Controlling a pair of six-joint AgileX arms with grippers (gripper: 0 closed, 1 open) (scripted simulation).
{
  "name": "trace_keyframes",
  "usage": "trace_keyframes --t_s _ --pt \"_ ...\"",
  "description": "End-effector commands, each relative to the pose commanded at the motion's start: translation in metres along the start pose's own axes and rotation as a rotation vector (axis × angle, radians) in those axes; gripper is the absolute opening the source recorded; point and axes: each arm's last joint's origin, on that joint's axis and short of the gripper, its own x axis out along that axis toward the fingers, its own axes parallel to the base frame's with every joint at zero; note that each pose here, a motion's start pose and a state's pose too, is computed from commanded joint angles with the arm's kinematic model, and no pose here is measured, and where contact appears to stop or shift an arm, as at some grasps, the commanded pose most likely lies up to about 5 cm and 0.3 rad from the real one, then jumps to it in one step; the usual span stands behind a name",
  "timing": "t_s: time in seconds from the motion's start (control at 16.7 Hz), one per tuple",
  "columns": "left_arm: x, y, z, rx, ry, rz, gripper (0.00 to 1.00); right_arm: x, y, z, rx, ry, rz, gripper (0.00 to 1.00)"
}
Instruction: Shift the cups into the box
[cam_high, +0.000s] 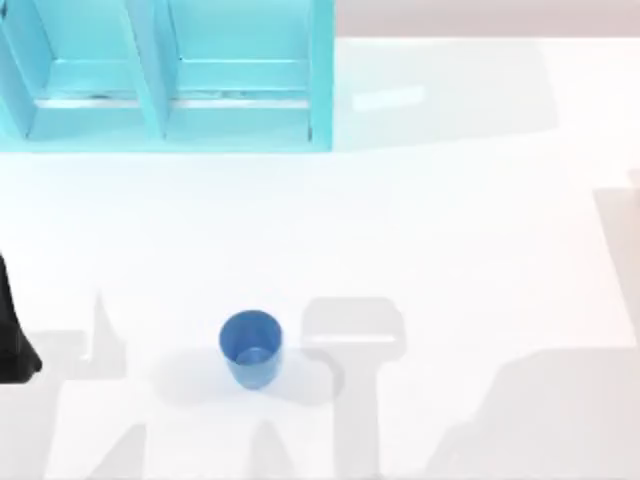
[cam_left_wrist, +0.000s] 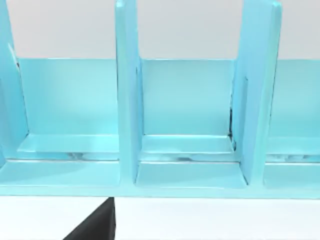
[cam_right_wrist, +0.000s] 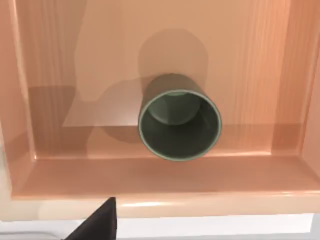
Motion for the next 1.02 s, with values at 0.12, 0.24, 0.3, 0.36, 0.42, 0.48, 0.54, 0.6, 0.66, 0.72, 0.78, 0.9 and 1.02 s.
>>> trace_keyframes --t_s 0.12,0.24,0.3,0.36,0.42,0.48,0.54,0.6,0.66,0.72,0.78,0.9,1.02 --pt "0.000 0.000 0.000 0.000 0.000 0.000 1.00 -0.003 0.022 0.033 -0.003 -0.003 -0.001 1.00" --pt "0.000 0.000 0.000 0.000 0.000 0.000 1.00 -0.005 0.060 0.072 -0.013 -0.003 -0.003 1.00" --pt "0.000 0.000 0.000 0.000 0.000 0.000 1.00 -0.005 0.085 0.092 -0.018 -0.003 -0.004 1.00" --pt "0.000 0.000 0.000 0.000 0.000 0.000 1.00 -0.003 0.115 0.109 -0.024 -0.002 -0.007 1.00" --pt "0.000 0.000 0.000 0.000 0.000 0.000 1.00 -0.001 0.149 0.125 -0.031 -0.001 -0.010 1.00" --pt "0.000 0.000 0.000 0.000 0.000 0.000 1.00 0.002 0.187 0.136 -0.039 0.000 -0.013 1.00" --pt "0.000 0.000 0.000 0.000 0.000 0.000 1.00 0.006 0.227 0.144 -0.047 0.000 -0.017 1.00" --pt "0.000 0.000 0.000 0.000 0.000 0.000 1.00 0.010 0.269 0.146 -0.053 -0.001 -0.021 1.00" --pt "0.000 0.000 0.000 0.000 0.000 0.000 1.00 0.016 0.309 0.144 -0.057 -0.002 -0.025 1.00" --pt "0.000 0.000 0.000 0.000 0.000 0.000 1.00 0.022 0.348 0.139 -0.058 -0.004 -0.028 1.00" --pt "0.000 0.000 0.000 0.000 0.000 0.000 1.00 0.028 0.385 0.130 -0.057 -0.008 -0.029 1.00" --pt "0.000 0.000 0.000 0.000 0.000 0.000 1.00 0.040 0.448 0.106 -0.045 -0.021 -0.026 1.00" --pt "0.000 0.000 0.000 0.000 0.000 0.000 1.00 0.050 0.497 0.078 -0.028 -0.036 -0.014 1.00"
